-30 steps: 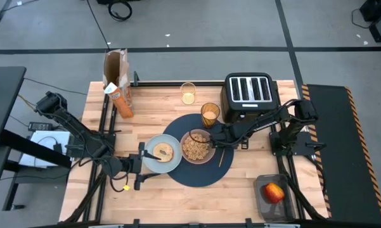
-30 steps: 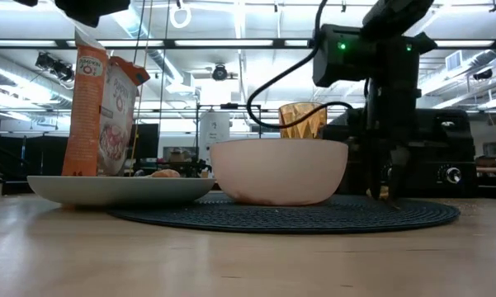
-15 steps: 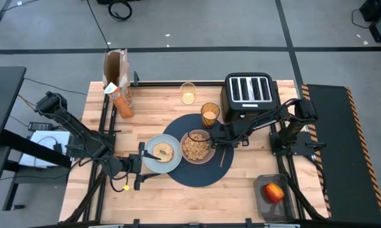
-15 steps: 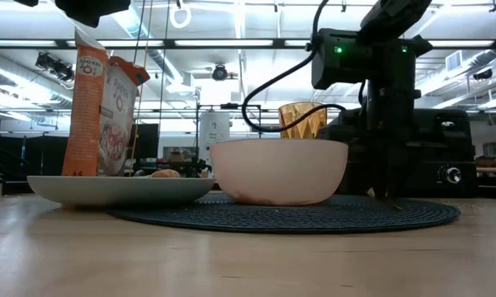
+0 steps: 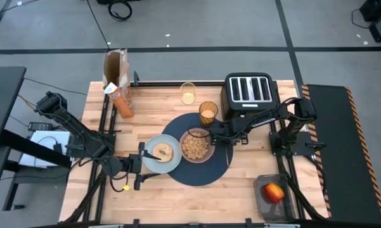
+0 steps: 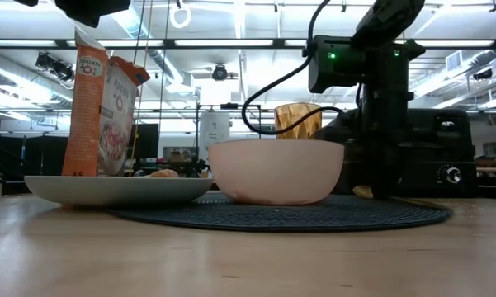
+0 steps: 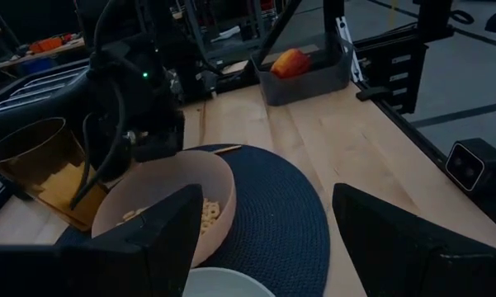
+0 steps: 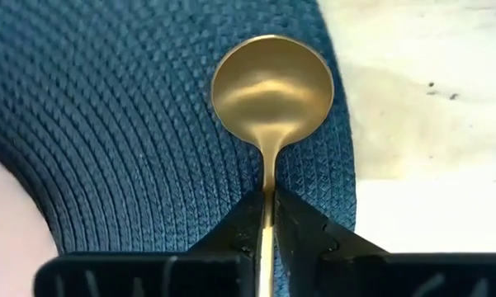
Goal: Arrange a breakfast setting
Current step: Put the gold spoon on the right of the orange bowl
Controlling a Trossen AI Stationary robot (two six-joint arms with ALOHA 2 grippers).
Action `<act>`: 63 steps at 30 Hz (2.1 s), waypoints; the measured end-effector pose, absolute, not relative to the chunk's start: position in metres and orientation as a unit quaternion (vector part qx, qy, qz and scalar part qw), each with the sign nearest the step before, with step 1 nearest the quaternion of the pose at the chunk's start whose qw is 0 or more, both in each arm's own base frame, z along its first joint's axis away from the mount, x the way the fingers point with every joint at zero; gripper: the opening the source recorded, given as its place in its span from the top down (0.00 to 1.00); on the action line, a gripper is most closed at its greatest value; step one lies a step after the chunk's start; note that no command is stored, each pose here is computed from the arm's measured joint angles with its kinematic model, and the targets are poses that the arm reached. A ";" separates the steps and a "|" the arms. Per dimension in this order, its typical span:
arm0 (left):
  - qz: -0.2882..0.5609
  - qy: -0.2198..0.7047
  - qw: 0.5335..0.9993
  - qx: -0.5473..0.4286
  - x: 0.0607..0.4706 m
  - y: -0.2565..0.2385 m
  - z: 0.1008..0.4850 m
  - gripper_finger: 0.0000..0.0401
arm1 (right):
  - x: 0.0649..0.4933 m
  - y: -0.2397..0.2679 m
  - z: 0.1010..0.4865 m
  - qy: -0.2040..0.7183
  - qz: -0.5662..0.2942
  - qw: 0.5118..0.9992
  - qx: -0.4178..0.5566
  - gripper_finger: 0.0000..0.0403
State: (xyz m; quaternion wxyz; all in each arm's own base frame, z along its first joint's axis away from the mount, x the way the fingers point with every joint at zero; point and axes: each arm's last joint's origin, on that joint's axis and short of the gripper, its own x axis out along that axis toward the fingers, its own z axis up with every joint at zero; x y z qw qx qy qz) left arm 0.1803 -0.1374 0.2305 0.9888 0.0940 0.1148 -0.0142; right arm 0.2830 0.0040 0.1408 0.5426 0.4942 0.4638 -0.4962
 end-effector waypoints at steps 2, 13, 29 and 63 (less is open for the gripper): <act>-0.014 0.115 0.989 0.094 0.180 -0.137 0.230 0.31 | 0.283 0.003 0.141 0.453 -0.506 0.539 0.499 0.89; -0.014 0.115 0.989 0.094 0.180 -0.137 0.231 0.31 | 0.289 0.003 0.147 0.434 -0.510 0.540 0.509 0.88; -0.014 0.115 0.989 0.093 0.180 -0.137 0.230 0.31 | 0.287 0.004 0.151 0.444 -0.509 0.536 0.506 0.87; -0.024 0.033 0.995 0.095 0.181 -0.143 0.250 0.31 | 0.284 0.103 0.140 0.531 -0.421 0.625 0.387 0.85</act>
